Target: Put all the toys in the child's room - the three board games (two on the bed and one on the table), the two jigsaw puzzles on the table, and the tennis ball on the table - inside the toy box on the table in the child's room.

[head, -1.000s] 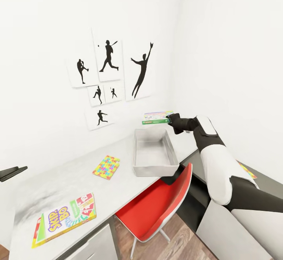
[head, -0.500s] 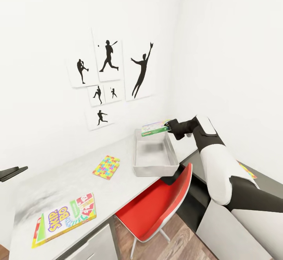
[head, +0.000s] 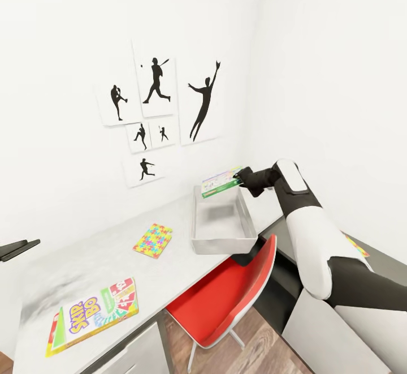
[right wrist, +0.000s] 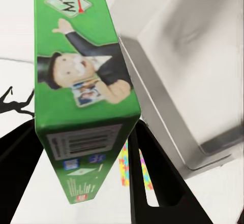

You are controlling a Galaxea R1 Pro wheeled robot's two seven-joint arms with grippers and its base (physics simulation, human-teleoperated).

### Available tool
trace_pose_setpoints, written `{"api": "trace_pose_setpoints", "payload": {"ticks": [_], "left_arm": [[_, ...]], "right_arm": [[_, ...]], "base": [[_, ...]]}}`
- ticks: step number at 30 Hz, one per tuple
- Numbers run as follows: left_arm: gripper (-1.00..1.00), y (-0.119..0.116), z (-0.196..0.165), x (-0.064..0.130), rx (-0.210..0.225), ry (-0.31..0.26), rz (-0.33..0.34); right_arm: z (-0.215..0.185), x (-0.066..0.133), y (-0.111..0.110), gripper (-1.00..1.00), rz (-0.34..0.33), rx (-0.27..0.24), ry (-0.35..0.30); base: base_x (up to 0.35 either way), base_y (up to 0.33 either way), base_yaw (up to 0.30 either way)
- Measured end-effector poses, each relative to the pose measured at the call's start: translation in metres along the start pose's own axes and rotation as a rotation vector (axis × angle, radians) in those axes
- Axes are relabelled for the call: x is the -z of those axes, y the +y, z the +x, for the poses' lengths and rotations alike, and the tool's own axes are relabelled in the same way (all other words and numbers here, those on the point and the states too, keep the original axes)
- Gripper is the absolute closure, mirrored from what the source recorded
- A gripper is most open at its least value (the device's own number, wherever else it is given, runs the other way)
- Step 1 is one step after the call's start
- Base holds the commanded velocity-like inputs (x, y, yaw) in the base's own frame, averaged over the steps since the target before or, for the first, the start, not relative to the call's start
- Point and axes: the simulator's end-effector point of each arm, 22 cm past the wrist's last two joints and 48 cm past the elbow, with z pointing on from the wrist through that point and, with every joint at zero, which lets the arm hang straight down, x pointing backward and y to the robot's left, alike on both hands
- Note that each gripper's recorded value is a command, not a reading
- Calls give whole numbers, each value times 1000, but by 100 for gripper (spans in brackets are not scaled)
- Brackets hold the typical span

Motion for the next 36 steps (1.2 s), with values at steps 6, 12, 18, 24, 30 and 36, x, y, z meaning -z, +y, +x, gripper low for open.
{"api": "trace_pose_setpoints", "payload": {"ticks": [6, 12, 18, 24, 30, 36], "left_arm": [[-100, 0, 0, 0, 1, -1, 2], [-100, 0, 1, -1, 1, 0, 2], [-100, 0, 1, -1, 4, -3, 4], [-100, 0, 2, -1, 5, -4, 4], [-100, 0, 2, -1, 5, -4, 5], [-100, 0, 2, -2, 5, -4, 4]], "right_arm": [[3, -1, 2, 100, 9, 30, -3], [4, -2, 1, 100, 13, 33, -1], [5, -2, 0, 100, 16, 33, 2], [6, -3, -1, 100, 18, 34, 4], [10, -7, -7, 100, 34, 34, 17], [18, -14, -18, 100, 60, 29, 40]], "base": [[0, 0, 0], [63, 0, 0], [52, 0, 0], [18, 16, 0], [94, 95, 0], [14, 13, 0]]}}
